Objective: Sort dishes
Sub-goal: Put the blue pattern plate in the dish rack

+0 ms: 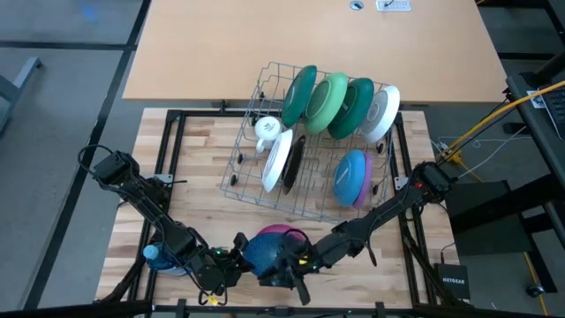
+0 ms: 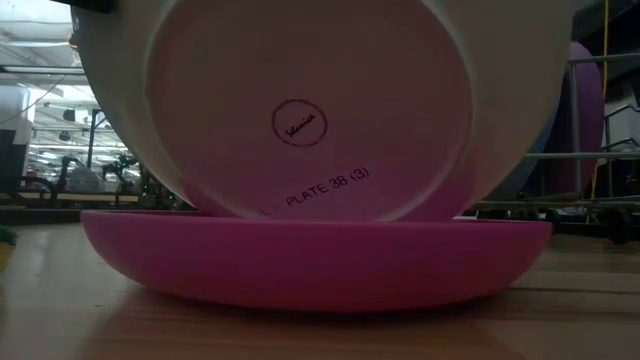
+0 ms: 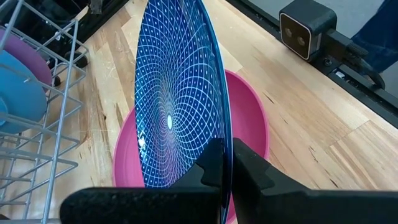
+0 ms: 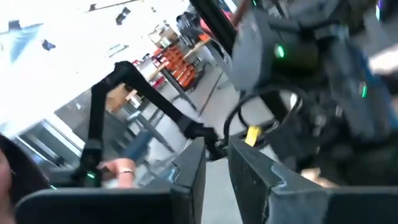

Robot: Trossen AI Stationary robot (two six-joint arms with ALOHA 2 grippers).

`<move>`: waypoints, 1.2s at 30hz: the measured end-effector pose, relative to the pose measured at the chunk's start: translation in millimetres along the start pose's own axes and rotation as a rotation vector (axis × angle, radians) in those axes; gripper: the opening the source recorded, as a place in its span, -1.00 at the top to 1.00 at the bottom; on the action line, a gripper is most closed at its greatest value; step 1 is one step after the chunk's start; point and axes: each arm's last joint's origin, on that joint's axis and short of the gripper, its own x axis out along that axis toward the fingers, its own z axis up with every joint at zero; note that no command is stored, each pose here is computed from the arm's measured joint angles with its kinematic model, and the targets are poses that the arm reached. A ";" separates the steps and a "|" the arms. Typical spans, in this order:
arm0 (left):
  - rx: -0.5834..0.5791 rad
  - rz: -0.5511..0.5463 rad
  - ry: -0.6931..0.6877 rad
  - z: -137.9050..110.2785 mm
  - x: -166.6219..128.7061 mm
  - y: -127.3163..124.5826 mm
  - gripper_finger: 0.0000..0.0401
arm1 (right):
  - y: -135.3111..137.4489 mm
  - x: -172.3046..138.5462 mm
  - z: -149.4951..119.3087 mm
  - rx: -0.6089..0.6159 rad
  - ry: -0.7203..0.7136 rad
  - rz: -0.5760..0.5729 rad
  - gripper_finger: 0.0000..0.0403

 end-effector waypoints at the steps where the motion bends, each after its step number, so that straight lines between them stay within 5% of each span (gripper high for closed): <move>1: 0.000 0.001 0.000 0.0 0.0 0.0 0.99 | 1.3 -0.7 1.7 -0.054 -0.005 0.006 0.63; 8: 0.000 0.003 0.000 0.0 0.0 0.1 0.99 | 18.9 -14.2 25.3 -0.545 -0.046 0.027 0.63; 12: 0.000 0.003 0.000 0.0 0.0 0.1 0.99 | 21.0 -25.0 34.3 -0.689 0.009 -0.096 0.63; 17: -0.001 0.004 -0.001 0.2 0.0 0.1 0.99 | 13.0 -27.9 33.2 -0.714 0.033 -0.283 0.63; 36: -0.030 0.006 -0.002 0.3 0.0 0.2 0.99 | 5.5 -28.0 27.9 -0.663 0.100 -0.310 0.63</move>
